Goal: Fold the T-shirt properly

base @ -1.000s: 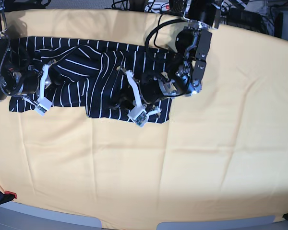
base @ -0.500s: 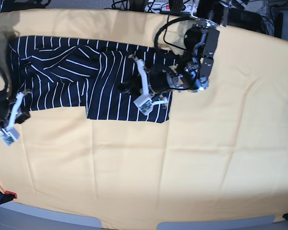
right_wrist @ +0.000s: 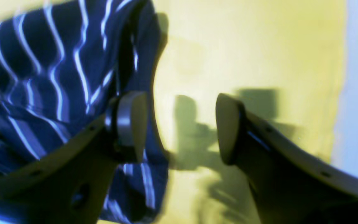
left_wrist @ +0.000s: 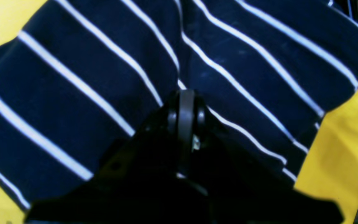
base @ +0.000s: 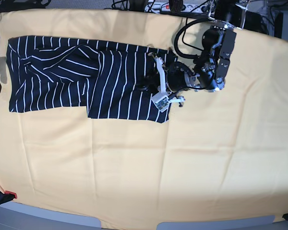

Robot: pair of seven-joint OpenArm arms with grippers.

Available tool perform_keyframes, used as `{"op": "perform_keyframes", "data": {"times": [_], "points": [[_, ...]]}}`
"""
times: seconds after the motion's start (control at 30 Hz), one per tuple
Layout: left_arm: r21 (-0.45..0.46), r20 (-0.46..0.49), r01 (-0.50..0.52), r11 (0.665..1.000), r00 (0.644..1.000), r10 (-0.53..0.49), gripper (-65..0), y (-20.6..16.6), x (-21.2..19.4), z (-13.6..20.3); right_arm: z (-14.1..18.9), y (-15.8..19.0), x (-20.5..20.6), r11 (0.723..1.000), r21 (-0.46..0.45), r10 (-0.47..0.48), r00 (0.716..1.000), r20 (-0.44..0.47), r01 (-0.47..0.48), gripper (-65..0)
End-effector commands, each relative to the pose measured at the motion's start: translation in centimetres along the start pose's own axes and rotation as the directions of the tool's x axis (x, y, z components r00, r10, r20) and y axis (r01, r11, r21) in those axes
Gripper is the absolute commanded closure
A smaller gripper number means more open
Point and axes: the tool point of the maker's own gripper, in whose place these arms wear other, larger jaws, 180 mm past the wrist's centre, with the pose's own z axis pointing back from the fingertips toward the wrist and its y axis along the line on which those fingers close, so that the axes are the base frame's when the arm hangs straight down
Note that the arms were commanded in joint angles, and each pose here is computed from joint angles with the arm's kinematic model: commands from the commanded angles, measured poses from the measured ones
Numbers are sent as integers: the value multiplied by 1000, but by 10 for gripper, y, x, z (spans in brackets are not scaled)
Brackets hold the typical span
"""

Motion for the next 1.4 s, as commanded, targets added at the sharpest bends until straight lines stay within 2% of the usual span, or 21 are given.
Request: {"op": "perform_keyframes", "data": {"times": [0.0, 0.1, 0.23, 0.37, 0.47, 0.6, 0.73, 0.93, 1.13, 1.37], "points": [[7, 25, 27, 1000, 999, -27, 0, 2, 11, 3, 11, -3, 15, 999, 33, -12, 997, 71, 10, -378], [11, 18, 30, 999, 999, -30, 0, 5, 10, 5, 11, 1, 5, 980, 163, -132, 985, 106, 114, -378], [8, 20, 27, 1000, 999, -27, 0, 4, 10, 5, 1, 11, -13, 938, 286, -228, 971, 78, 197, -380], [7, 22, 26, 1000, 999, -26, 0, 4, 10, 5, -6, 16, -22, 907, 346, -275, 960, 58, 239, -436], [7, 21, 26, 1000, 999, -26, 0, 4, 10, 5, -11, 18, -29, 897, 358, -288, 957, 31, 258, -437], [7, 21, 26, 1000, 999, -26, 0, 4, 10, 5, -19, 22, -38, 904, 344, -266, 964, -12, 254, -437], [-2, 31, 18, 1000, 999, -17, 0, 2, 11, 5, -28, 11, -47, 937, 260, -233, 972, -32, 233, -437], [-6, 20, 14, 1000, 1000, -13, 0, 1, 9, 5, -30, 9, -46, 941, 249, -230, 973, -27, 229, -437], [-17, 13, 4, 1000, 1000, -3, 0, -1, 8, 5, -33, -6, -53, 966, 161, -199, 979, -42, 203, -437], [-19, 11, 2, 1000, 1000, -2, 0, -1, 7, 5, -48, 15, -66, 944, 213, -247, 968, -40, 250, -437]]}}
